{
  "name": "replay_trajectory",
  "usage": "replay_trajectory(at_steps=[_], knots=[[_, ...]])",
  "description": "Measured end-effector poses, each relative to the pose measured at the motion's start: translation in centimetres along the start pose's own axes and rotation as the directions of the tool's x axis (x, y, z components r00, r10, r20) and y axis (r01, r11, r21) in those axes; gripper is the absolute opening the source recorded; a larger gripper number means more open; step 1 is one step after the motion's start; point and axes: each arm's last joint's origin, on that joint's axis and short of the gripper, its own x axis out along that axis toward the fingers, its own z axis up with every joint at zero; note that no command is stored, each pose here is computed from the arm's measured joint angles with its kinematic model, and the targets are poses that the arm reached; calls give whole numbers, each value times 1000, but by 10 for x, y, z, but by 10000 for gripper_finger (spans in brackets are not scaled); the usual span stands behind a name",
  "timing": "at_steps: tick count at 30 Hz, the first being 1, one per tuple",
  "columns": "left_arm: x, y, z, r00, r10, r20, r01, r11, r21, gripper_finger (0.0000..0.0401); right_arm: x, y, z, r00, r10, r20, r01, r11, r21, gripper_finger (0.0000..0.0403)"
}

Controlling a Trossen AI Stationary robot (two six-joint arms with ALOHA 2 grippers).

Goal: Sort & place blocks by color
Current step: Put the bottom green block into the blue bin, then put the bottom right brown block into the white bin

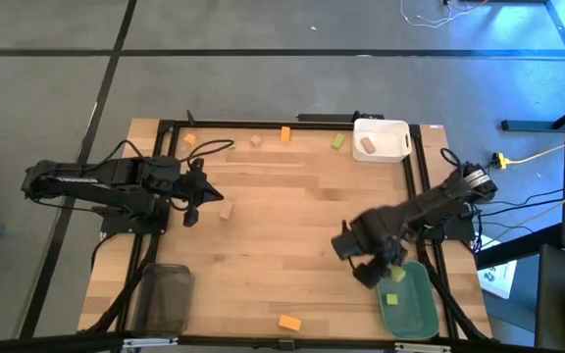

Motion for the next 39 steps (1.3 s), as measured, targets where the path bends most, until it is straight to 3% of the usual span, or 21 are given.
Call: replay_trajectory(at_steps=[6, 18, 27, 33, 39], knots=[[0, 0, 0, 1000, 3, 1, -3, 1000, 5, 1, 27, 6, -7, 999, -31, 14, 30, 998, 59, 131], [0, 0, 0, 1000, 5, 1, -5, 1000, 3, 1, 104, -12, 27, 997, -65, -46, 67, 997, 31, 131], [0, 0, 3, 1000, 6, 28, -6, 1000, -4, 1, 114, -17, 33, 996, -58, -67, 59, 998, 17, 133], [0, 0, 4, 999, 6, 39, -5, 1000, -5, 1, 114, -16, 33, 997, -57, -59, 59, 998, 23, 199], [0, 0, 4, 999, 6, 39, -6, 1000, -5, 3, 113, -16, 32, 995, -52, -90, 54, 998, 27, 211]])
